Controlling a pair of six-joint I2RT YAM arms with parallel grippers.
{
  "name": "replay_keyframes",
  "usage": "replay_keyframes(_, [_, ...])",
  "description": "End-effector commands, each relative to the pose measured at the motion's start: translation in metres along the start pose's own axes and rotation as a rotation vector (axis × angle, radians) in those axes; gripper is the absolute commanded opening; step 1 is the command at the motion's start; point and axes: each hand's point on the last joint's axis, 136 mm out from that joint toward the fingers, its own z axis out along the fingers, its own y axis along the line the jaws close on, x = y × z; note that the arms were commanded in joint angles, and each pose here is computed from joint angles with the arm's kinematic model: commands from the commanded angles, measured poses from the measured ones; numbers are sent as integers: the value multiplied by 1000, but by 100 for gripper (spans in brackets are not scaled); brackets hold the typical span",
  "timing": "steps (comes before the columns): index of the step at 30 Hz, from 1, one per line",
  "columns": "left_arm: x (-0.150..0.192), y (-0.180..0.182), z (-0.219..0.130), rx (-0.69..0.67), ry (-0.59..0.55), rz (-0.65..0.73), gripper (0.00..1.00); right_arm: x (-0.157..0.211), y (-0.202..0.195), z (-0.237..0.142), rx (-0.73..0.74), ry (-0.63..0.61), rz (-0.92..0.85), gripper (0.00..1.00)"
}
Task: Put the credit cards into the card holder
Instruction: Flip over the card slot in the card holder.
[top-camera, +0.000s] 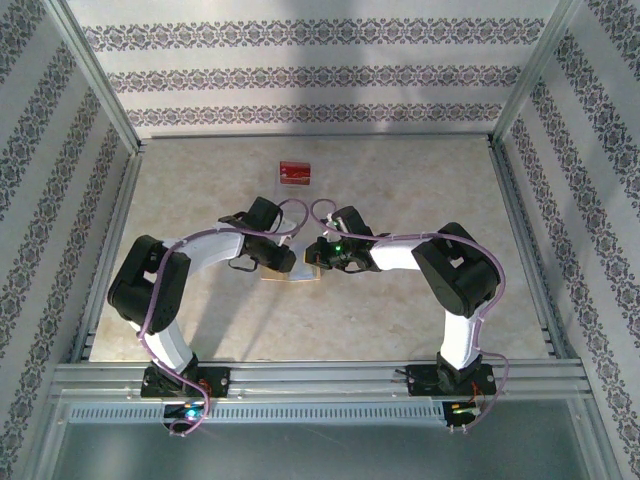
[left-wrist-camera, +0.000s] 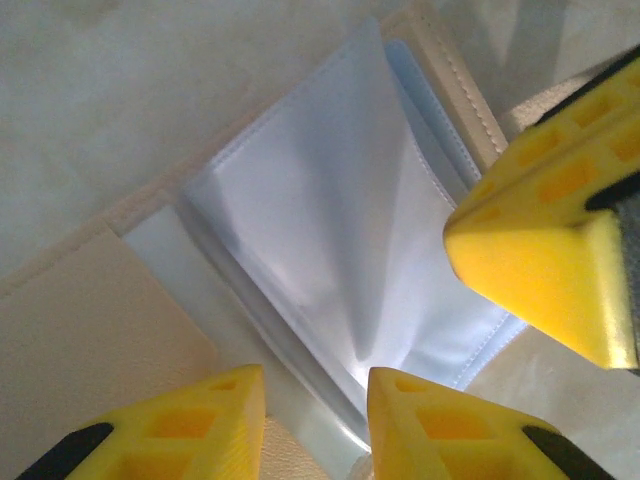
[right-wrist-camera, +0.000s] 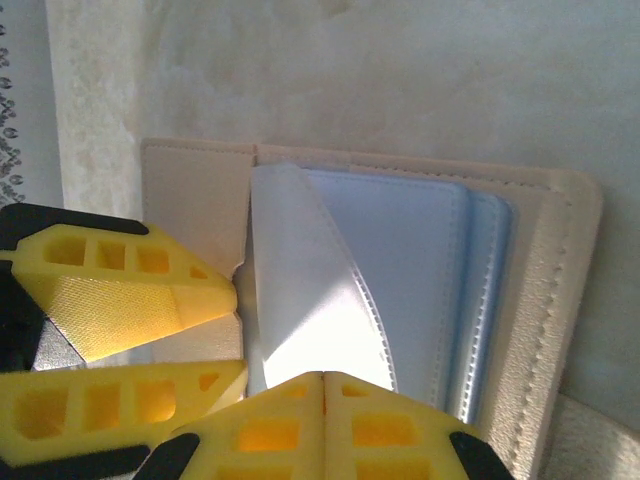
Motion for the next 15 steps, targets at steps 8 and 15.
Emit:
replay_keyframes(8, [4,0,19,57,36,-66,40,-3,-12,-11,31,-37,21,6])
replay_keyframes(15, [12,3,24,49,52,-75,24,-14,-10,-21,22,-74,20,6])
